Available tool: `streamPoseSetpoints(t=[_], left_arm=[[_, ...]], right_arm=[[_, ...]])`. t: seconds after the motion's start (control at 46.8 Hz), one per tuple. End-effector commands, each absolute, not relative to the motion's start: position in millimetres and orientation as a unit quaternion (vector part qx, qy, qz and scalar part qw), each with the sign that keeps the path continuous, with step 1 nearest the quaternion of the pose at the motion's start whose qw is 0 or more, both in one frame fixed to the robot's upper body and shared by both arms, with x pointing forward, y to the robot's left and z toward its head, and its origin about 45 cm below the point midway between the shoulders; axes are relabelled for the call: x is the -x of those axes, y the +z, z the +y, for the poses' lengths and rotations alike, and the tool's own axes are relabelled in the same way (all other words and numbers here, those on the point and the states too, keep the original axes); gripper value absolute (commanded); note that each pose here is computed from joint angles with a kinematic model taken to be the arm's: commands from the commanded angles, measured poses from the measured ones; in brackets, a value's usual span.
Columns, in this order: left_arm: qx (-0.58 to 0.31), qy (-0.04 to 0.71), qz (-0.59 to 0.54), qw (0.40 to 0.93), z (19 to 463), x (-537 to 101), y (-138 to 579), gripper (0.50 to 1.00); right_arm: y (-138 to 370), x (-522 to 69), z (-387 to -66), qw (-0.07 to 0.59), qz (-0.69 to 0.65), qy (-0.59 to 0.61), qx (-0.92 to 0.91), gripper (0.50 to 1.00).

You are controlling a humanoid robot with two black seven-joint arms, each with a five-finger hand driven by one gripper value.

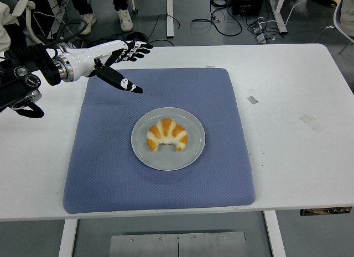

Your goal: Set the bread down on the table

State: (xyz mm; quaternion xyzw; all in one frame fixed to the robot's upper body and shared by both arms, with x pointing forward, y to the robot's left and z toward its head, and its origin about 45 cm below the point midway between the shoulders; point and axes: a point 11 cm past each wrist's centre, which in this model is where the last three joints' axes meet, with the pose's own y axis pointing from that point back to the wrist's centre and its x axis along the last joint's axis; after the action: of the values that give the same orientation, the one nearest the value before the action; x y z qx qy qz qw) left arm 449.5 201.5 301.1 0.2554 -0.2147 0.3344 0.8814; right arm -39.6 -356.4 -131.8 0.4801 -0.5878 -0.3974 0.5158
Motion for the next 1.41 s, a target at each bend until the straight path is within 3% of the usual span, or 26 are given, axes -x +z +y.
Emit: streamPoseSetpoints(t=[0.0,0.342,0.577,1.389], left_arm=[[-0.256,0.32,-0.219,0.886,193.5,-443.6,301.9,0.978],[-0.271,0.26,-0.235,0.896,173.3,-417.0,287.4,0.972],[-0.313,0.247,-0.224,0.889,177.5,-410.8,265.9,0.972],[-0.32,0.203,-0.234,0.895,158.6,-393.0,242.1,0.972]], right_arm=[[-131.8,39.6,-356.4,0.516,-0.588,-0.398,-0.48,1.0],[-131.8,39.6,-356.4,0.516,-0.588,-0.397,-0.48,1.0],[-131.8,39.6,-356.4,0.516,-0.588,-0.398,-0.48,1.0],[-131.8,39.6,-356.4,0.516,-0.588,-0.397,-0.48,1.0]])
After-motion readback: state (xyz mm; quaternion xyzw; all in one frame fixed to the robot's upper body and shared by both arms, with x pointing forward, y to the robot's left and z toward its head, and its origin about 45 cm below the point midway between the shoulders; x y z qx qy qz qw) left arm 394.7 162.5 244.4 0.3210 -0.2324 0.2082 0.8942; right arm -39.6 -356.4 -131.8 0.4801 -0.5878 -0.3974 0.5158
